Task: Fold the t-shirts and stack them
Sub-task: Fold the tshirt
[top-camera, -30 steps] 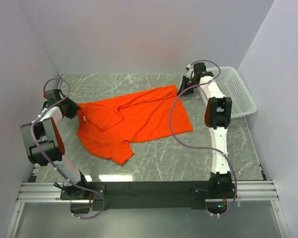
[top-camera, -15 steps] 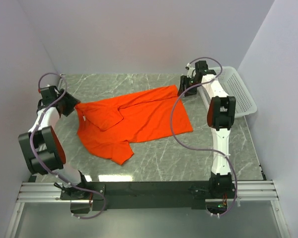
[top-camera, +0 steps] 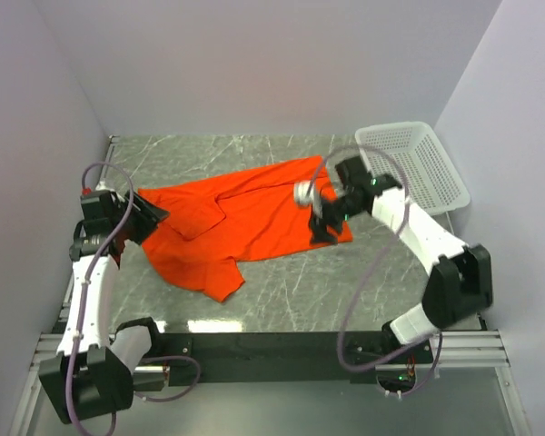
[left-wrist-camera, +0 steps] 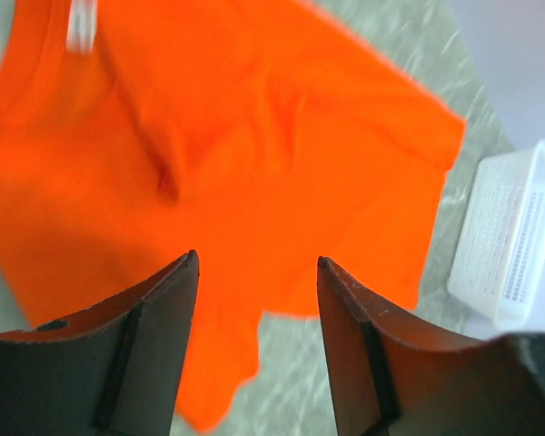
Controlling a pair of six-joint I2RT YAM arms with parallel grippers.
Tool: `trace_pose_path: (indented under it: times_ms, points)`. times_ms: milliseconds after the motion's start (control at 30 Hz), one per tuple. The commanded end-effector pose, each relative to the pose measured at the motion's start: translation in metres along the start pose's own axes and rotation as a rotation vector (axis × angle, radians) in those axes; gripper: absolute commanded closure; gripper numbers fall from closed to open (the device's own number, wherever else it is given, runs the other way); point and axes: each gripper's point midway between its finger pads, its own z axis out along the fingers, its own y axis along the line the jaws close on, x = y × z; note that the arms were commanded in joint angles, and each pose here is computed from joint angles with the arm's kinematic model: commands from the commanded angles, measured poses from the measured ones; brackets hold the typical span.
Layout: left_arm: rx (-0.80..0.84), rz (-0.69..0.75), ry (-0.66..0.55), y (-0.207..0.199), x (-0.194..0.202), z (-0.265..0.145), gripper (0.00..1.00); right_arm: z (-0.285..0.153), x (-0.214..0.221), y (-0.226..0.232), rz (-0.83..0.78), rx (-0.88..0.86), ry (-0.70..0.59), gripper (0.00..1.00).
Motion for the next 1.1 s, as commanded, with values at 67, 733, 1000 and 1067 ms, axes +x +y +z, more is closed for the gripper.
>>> trace_pose_path:
  times_ms: [67,733,1000,1067]
  points:
    - [-0.121,-0.129,0.058,0.023,0.035,-0.024,0.39,0.055,0.005,0.124,-0.437,-0.267,-0.026,0.37]
    - [-0.159,0.004,-0.166,0.014,0.008,-0.096,0.23,0.240,-0.079,0.188,-0.820,0.038,0.092,0.41]
    - [-0.140,0.039,-0.182,0.005,0.005,-0.104,0.23,0.251,-0.086,0.197,-0.735,-0.019,0.075,0.87]
    - [-0.140,0.047,-0.184,0.005,0.005,-0.105,0.23,0.247,-0.098,0.203,-0.666,-0.049,0.032,0.97]
